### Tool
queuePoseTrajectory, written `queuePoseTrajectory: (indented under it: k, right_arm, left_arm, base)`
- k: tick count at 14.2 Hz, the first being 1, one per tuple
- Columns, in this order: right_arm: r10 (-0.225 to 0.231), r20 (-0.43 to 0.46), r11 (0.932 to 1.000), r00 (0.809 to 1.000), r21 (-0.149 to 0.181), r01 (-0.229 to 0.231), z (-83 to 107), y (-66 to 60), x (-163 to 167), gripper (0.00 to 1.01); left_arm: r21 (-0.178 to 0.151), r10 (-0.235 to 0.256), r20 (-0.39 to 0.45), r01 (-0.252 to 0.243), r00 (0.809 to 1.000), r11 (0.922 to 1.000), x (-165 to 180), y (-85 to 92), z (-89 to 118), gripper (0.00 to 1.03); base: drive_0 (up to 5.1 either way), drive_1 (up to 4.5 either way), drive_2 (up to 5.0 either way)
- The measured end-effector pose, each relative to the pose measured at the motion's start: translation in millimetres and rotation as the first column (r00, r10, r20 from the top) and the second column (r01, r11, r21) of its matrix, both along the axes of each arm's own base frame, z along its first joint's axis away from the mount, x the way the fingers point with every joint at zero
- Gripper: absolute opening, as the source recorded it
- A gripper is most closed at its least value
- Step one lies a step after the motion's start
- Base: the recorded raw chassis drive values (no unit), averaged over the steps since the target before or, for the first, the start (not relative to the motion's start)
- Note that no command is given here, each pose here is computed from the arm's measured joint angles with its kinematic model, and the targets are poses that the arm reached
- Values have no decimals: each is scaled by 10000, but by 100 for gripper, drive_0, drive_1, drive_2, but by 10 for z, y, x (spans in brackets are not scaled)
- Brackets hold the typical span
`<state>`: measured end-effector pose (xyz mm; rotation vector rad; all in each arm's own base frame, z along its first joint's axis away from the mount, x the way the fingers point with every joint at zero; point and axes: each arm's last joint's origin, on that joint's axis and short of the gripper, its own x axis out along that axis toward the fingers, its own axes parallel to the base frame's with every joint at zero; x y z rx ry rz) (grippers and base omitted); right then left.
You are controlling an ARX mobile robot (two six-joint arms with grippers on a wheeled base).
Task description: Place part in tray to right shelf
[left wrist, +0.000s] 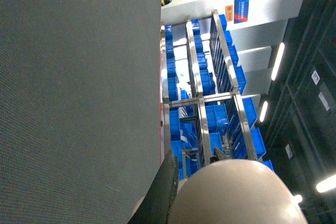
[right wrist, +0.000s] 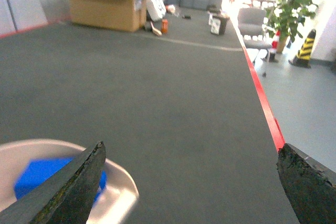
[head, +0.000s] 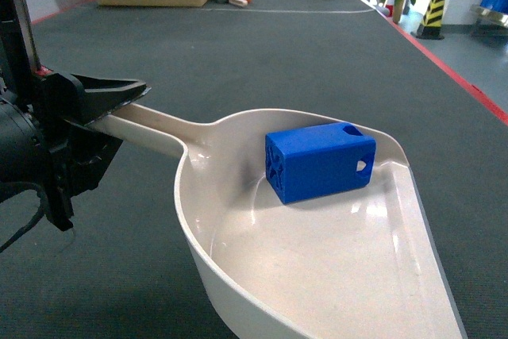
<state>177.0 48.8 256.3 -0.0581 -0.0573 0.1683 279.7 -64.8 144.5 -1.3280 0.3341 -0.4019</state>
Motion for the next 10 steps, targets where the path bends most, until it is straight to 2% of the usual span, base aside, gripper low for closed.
queuePoseTrajectory:
  k: [1,2,3,4,5,10]
  right_arm:
    - [-300,-586,9989,9978,-372,279,-168,-159,-116,98]
    - [-656,-1157,9970,9911,-478,604,-326,-331,-252,98]
    - [-942,-1192,9951,9884,-420,898,-414,-464,-367,98]
    - [-1181,-1237,9925,9853,-465,1131,-462,-518,-422,98]
    - [-1054,-1163,9938,9876,-487,1003,-454,-511,-423,98]
    - [-1042,-1223,9939,9870,-493,988,-461,-511,-417,98]
  left_arm:
    - [-2,-4,7,4,10000,10000,0,0,1,14]
    - [0,-4,0,4,10000,10000,0,0,0,14]
    - [0,8,0,-8,10000,10000,0,0,0,14]
    - [-3,-8,-2,8,10000,10000,0,0,0,14]
    - [-1,-4,4,4,10000,10000,0,0,0,14]
    - [0,-4,0,4,10000,10000,0,0,0,14]
  base:
    - [0,0,0]
    - [0,0,0]
    - [0,0,0]
    - [0,0,0]
    - [0,0,0]
    - [0,0,0]
